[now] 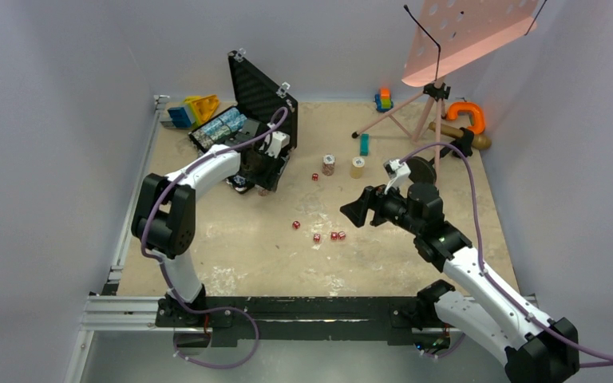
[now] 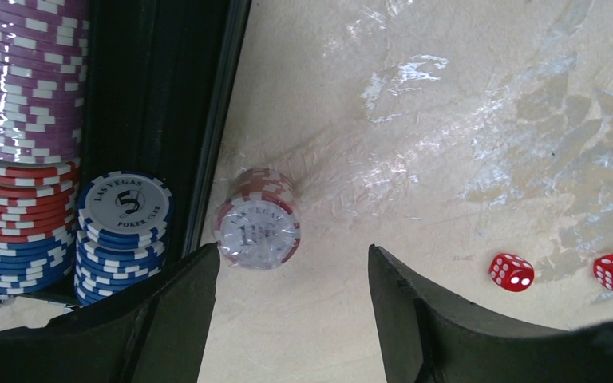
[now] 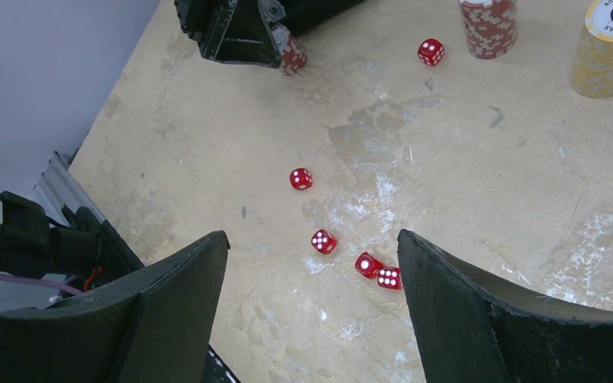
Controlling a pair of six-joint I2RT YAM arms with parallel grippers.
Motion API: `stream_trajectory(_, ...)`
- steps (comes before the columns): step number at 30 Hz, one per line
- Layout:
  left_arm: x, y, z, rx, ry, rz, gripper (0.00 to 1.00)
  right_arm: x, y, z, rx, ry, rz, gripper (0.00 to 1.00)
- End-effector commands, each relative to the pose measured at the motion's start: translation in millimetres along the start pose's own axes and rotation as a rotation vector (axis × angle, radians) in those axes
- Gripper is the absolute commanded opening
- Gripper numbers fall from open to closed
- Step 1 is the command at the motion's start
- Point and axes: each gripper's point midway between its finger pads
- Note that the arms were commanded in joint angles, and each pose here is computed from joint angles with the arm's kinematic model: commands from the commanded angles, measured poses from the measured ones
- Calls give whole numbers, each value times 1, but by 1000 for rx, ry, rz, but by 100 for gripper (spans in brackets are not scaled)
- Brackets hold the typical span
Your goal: Pack up texas hold em set
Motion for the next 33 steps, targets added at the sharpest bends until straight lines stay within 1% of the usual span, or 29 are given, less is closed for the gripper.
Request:
stream_trajectory(1,15,-4,-18,-44,-9,-72,72,0,2,-5,-24,-24,0,82)
stream_trajectory(4,15,2,-13,-12,-15,-72,71,0,3,-5,-23,-24,-1,82)
stream_trajectory(12,14,10,-11,32,-13,-54,59,-1,2,-4,-21,-22,0,82)
stream_trajectory(25,19,17,0,95,-15,-78,60,-1,0,-4,-27,-21,2,81)
stream_trajectory(28,19,18,1,102,-16,-76,59,-1,-1,-4,-28,-19,6,81)
stream_trajectory(30,19,18,1,105,-15,-76,56,-1,-1,-4,-30,-21,6,81)
stream_trajectory(33,19,19,1,110,-13,-75,47,-2,-1,-4,-29,-19,8,81)
Point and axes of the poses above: each gripper's point midway between its finger pads, its own y axis out along the fingers, its own x axis along the line the jaws close on, z = x × y, and after that the axes turned 5 degrees about y, right-handed
